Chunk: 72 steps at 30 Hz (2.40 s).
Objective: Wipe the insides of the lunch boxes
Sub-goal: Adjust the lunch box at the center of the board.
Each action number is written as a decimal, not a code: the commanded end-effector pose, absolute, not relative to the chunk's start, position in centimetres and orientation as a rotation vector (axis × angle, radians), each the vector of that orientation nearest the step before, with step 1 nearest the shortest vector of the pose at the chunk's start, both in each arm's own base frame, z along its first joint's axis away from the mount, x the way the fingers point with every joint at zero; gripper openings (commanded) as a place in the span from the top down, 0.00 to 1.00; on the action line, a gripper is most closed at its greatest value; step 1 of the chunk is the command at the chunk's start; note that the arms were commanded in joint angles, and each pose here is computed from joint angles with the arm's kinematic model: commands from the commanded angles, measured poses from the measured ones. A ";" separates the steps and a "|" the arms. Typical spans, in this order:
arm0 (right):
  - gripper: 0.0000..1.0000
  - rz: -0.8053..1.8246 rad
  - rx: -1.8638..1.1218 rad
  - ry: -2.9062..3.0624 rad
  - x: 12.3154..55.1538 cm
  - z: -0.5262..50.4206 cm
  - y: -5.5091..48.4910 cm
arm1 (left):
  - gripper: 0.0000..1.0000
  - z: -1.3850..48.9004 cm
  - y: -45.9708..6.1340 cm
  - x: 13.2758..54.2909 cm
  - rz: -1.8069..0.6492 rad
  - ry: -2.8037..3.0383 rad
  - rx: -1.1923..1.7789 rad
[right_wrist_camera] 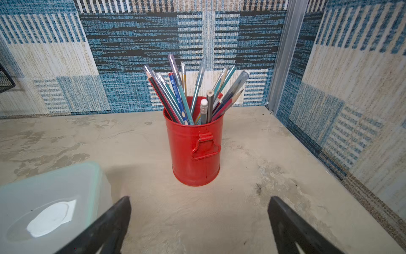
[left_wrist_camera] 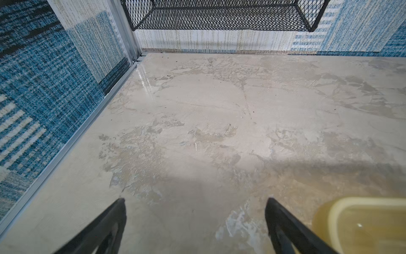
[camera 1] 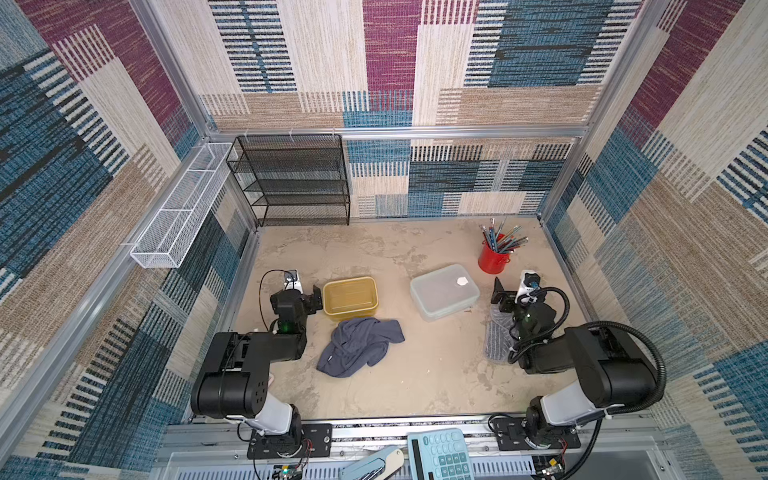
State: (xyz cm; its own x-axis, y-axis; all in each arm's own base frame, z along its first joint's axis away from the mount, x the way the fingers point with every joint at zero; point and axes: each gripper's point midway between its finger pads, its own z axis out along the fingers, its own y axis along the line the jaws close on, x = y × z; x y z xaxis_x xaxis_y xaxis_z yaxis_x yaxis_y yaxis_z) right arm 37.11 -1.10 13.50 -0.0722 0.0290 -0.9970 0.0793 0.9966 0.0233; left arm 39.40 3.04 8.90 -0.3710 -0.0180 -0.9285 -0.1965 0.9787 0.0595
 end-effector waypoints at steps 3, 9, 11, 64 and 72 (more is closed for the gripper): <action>0.02 -0.040 0.090 1.601 37.2 14.6 -1.2 | 0.01 9.7 2.9 39.8 0.184 1.917 -0.132; 0.02 -0.040 0.091 1.600 37.2 14.6 -1.1 | 0.01 9.7 2.9 39.8 0.184 1.915 -0.132; 0.02 -0.039 0.092 1.601 37.2 14.6 -1.2 | 0.01 9.7 2.9 39.8 0.184 1.915 -0.132; 0.01 0.805 0.235 1.765 39.9 18.0 7.1 | 0.05 24.0 -21.3 34.8 -0.229 1.886 0.101; 0.00 0.844 0.272 1.820 39.9 16.0 7.5 | 0.04 19.1 -29.1 33.4 -0.379 2.047 0.186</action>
